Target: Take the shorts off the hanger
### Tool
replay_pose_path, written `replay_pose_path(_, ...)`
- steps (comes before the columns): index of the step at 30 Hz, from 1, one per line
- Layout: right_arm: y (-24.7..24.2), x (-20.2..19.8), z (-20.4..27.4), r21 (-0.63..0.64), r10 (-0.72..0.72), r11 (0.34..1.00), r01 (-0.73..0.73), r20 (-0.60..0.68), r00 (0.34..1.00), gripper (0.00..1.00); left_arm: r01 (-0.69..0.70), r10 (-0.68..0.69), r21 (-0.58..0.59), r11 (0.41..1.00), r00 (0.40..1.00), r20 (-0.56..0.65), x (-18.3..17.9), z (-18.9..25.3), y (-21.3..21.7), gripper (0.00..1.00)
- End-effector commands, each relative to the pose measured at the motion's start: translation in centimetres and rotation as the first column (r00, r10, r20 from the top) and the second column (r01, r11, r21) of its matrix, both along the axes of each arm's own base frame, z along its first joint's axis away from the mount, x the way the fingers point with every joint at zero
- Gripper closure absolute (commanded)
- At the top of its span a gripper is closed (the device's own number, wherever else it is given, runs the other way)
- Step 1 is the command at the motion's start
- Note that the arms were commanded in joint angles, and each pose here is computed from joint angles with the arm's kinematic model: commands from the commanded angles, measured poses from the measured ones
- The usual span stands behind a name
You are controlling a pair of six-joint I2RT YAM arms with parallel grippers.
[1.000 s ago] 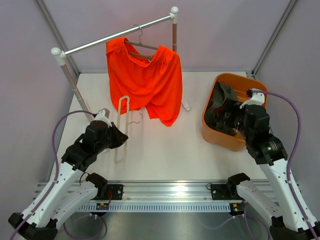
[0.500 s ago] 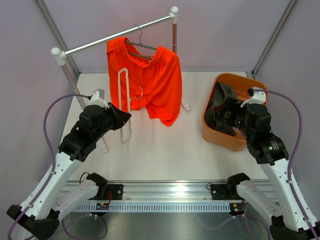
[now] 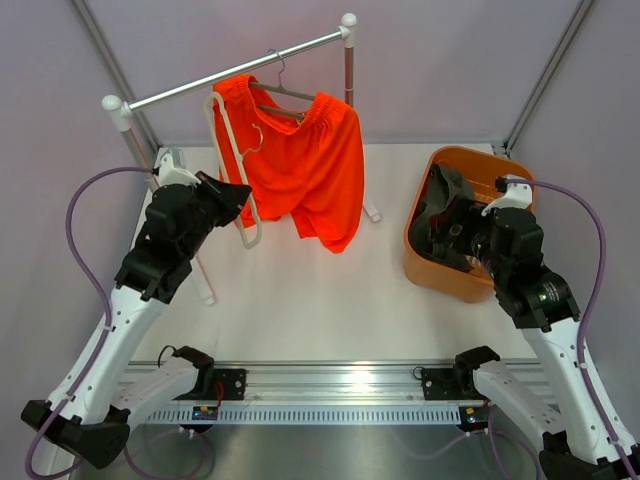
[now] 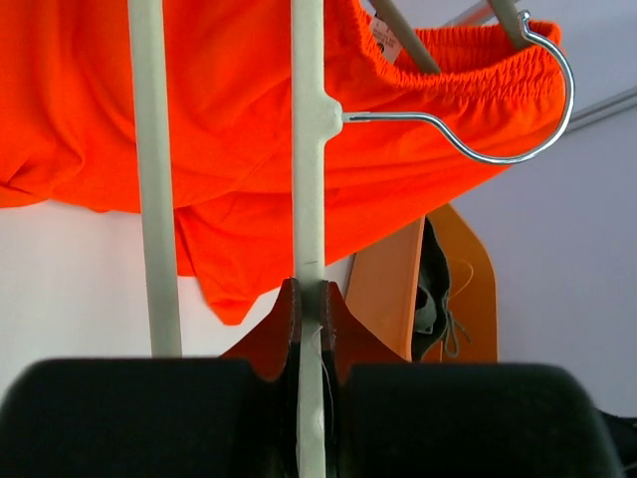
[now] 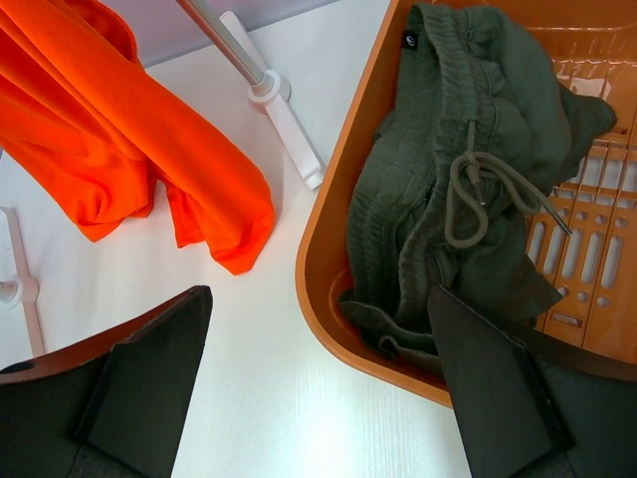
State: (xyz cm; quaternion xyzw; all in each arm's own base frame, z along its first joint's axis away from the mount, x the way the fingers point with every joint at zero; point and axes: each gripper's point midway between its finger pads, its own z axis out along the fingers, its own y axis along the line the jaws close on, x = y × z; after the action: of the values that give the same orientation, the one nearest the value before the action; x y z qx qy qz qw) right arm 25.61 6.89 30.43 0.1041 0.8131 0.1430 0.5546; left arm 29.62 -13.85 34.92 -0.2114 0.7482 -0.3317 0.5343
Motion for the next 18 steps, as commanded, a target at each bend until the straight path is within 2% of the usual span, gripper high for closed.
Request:
replay_pose_path(1,-0.5,0.0,1.4,-0.02,-0.012,1.0,0.012,0.033,0.999,0.01,-0.068,0.08,-0.08,0.994,0.985,0.154,1.4,5.7,1.1,1.0)
replay_pose_path(11,-0.3,0.2,0.8,-0.026,-0.003,1.0,0.004,0.017,1.0,0.01,-0.122,0.142,-0.106,0.987,0.968,0.209,3.8,8.2,4.1,1.0)
replay_pose_path(18,-0.3,0.4,0.5,-0.025,-0.006,1.0,0.007,0.008,1.0,0.01,-0.081,0.096,-0.074,0.994,0.97,0.223,5.5,9.8,3.7,1.0)
